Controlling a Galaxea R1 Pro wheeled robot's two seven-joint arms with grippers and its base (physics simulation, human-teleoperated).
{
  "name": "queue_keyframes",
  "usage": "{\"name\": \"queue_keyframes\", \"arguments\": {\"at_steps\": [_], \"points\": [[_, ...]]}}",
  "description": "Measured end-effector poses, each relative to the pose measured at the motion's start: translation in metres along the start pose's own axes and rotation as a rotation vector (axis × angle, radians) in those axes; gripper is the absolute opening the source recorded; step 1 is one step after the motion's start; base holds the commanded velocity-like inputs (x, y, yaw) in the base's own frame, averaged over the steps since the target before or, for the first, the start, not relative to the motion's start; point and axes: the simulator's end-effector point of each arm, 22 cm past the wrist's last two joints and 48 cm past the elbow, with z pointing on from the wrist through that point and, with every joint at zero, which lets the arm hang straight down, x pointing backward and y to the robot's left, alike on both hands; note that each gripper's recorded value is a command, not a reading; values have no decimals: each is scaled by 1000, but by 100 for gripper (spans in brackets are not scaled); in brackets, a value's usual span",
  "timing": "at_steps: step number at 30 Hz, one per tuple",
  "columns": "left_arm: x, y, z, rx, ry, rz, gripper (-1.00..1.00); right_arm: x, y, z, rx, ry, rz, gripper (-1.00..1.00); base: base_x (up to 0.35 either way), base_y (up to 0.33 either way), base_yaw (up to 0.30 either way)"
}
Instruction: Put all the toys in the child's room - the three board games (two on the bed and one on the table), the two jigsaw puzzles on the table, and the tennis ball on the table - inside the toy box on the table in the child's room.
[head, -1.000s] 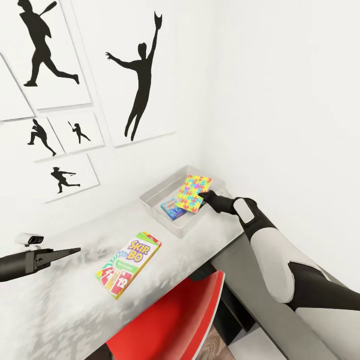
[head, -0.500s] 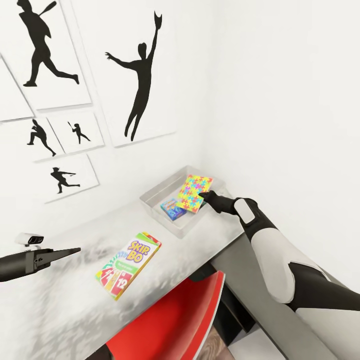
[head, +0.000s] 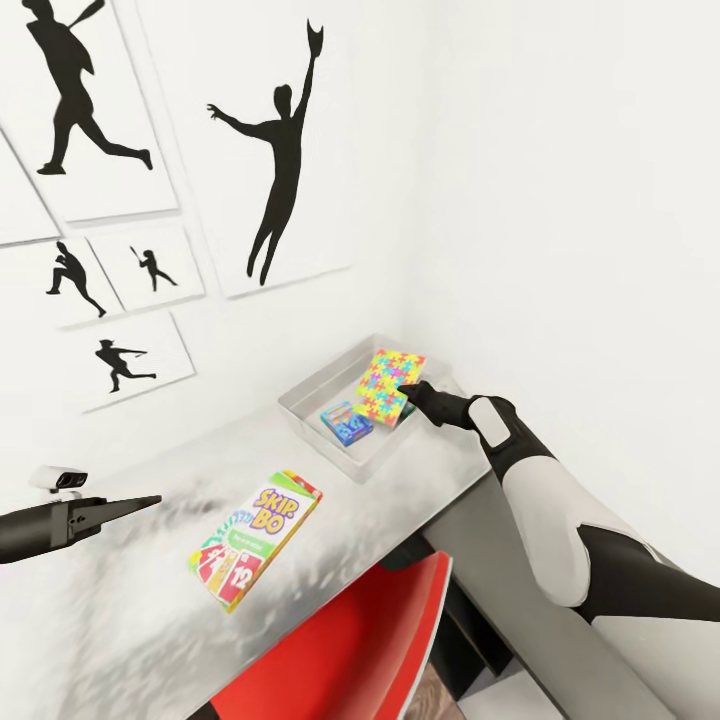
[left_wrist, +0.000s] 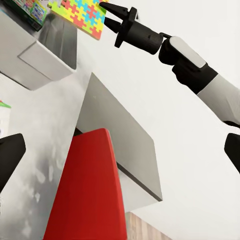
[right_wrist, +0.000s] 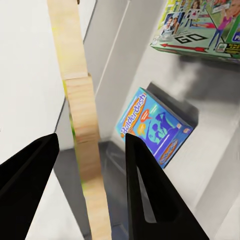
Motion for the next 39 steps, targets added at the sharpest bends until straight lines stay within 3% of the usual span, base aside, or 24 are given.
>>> {"name": "queue_keyframes", "arguments": {"at_steps": [7,12,14,25,39], "points": [[0,0,0,0,0,-1,100,-2,-1,-1,1,-6,-3,-100,56,0,0],[1,3,-2,-3,-10,-12,100,-28,29,-5,-66,-55,-14,-100,0,0,0],[0,3,-2,-2,-10,-12,100,-29,29,-6,-66,-60,-18,-100,0,0,0],[1,4,-5,-14,-3,-10,100,-86,75,-24,-130,-150,-60,-100,0,0,0],[1,4,-5,-14,-2,-10,100,-82,84,-20,-118,-130,-59,-100,0,0,0]]}}
